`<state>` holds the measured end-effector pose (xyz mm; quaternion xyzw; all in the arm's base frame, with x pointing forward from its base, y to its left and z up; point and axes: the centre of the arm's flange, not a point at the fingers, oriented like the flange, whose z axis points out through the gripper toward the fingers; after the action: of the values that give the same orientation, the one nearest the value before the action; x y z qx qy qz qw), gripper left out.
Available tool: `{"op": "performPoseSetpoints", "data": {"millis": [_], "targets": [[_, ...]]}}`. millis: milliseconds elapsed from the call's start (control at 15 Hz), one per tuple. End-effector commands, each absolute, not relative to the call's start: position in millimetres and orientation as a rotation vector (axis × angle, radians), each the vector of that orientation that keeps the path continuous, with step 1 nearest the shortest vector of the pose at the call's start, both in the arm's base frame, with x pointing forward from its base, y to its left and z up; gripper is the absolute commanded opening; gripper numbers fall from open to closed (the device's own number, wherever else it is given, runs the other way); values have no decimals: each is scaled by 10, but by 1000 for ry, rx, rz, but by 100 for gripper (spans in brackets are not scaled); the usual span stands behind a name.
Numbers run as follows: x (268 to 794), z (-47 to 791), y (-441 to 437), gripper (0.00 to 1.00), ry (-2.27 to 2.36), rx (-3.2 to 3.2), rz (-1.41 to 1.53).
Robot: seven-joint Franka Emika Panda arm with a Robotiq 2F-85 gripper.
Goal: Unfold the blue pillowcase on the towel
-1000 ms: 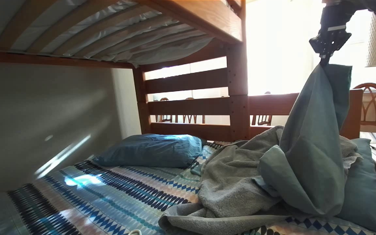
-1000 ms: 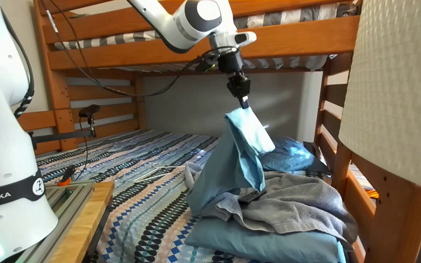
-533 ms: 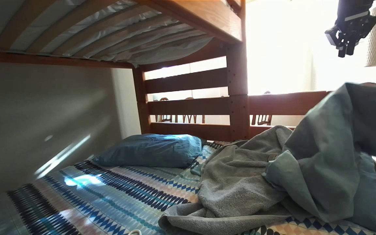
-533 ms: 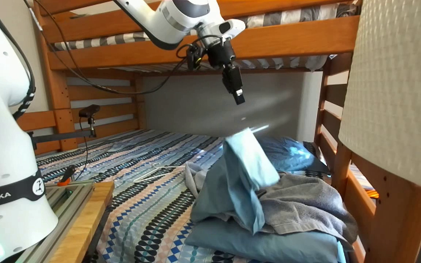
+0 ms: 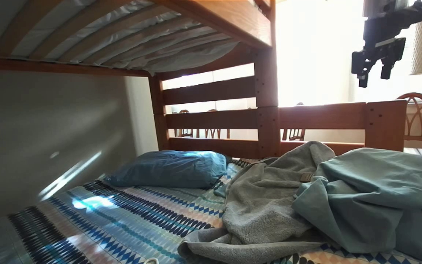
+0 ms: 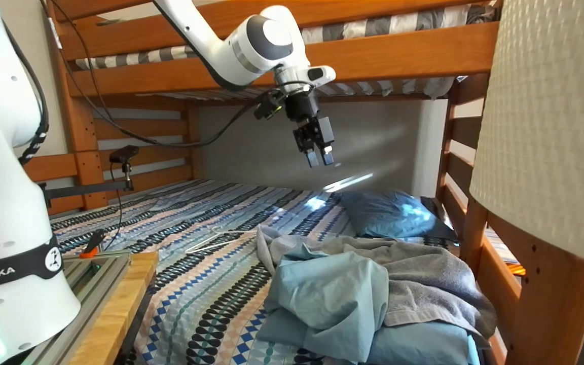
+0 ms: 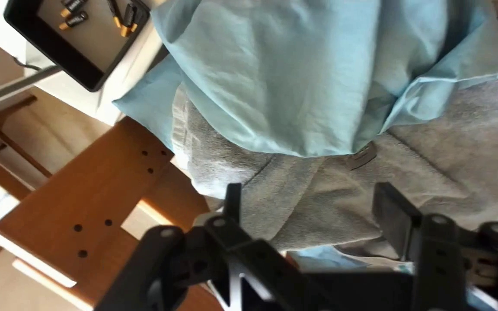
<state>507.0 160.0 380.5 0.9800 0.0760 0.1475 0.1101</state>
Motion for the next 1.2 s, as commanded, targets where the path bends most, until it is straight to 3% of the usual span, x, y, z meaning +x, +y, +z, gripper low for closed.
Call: {"op": "performPoseSetpoints", "data": {"millis": [0, 733, 1133], "targets": [[5316, 3434, 1866, 100, 497, 2935, 389], [5878, 1837, 2513, 100, 1186, 3111, -19], [6317, 1298, 2473, 100, 1094, 3205, -74]]}}
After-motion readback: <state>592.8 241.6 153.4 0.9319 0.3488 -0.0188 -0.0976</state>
